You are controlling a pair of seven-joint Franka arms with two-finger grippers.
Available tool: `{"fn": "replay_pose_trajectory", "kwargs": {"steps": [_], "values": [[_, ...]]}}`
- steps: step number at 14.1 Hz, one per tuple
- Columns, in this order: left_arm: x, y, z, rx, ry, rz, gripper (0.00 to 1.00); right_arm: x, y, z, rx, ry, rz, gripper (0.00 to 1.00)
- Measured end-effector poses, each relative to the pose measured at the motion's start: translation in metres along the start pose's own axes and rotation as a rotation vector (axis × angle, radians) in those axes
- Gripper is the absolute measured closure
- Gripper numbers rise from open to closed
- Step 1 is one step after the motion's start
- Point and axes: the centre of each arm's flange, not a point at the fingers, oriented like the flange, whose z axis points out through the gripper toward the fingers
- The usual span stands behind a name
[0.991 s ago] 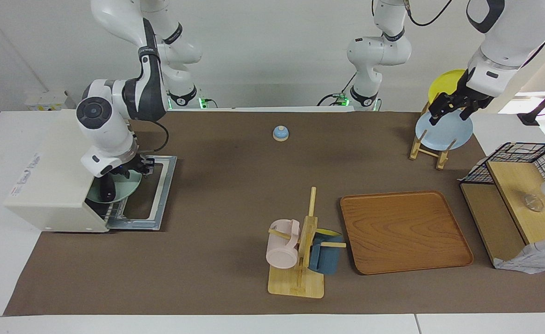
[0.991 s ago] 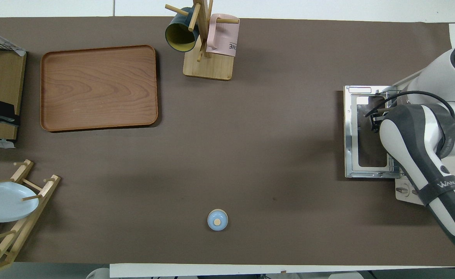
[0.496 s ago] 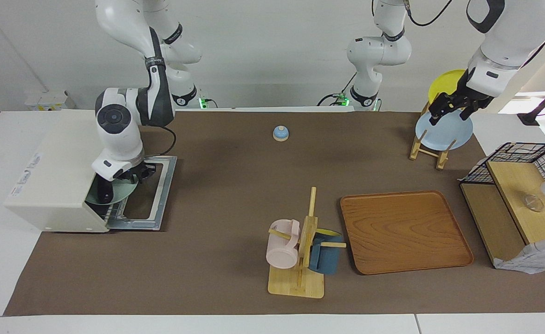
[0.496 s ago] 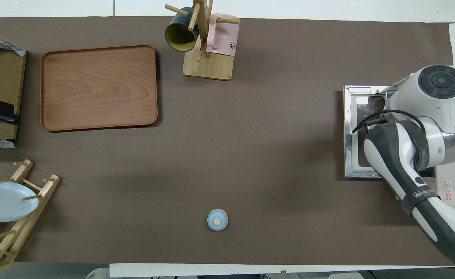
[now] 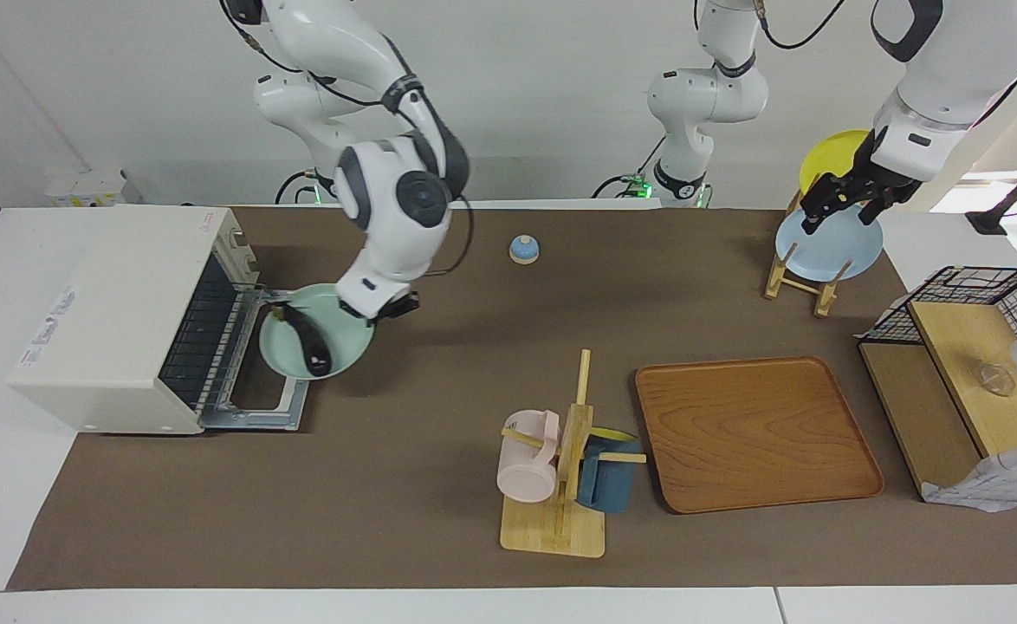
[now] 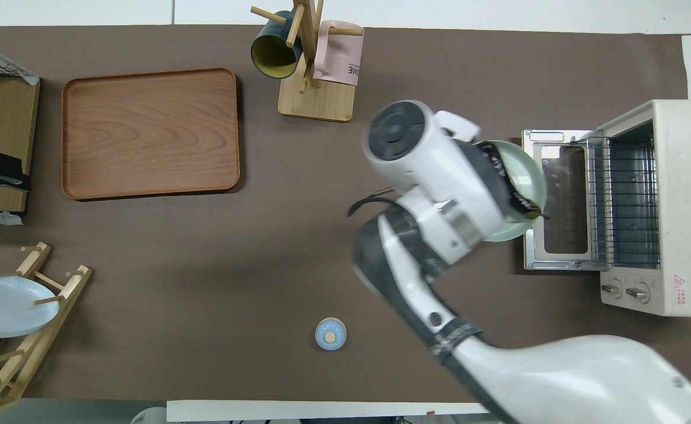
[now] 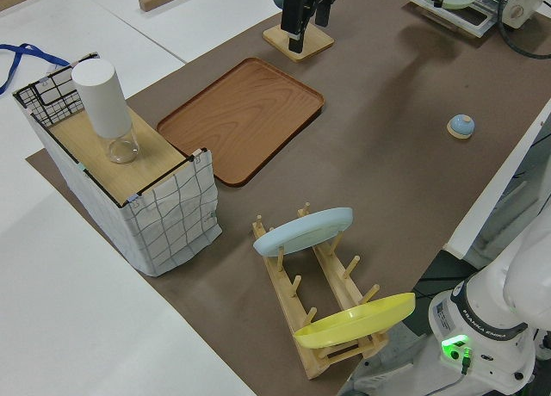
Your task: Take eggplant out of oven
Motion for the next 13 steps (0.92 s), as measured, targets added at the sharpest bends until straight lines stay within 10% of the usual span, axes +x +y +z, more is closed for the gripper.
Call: {"fn": "replay_pose_trajectory", "kwargs": {"steps": [5, 7, 10, 13], "values": [[0.0, 0.0, 0.0, 0.0, 0.0, 0.0, 0.0, 0.017, -0.191, -0.001, 0.175, 0.053, 0.172, 0.97], [0.0, 0.0, 0.0, 0.0, 0.0, 0.0, 0.0, 0.031, -0.2, -0.001, 0.266, 0.071, 0.26, 0.8], [-0.008, 0.007, -0.002, 0.0, -0.027, 0.015, 0.0, 0.049, -0.158, -0.047, 0.342, 0.129, 0.326, 0.49], [-0.036, 0.066, 0.0, -0.04, -0.007, 0.039, 0.0, 0.075, -0.002, -0.066, 0.307, 0.102, 0.235, 0.56]]}}
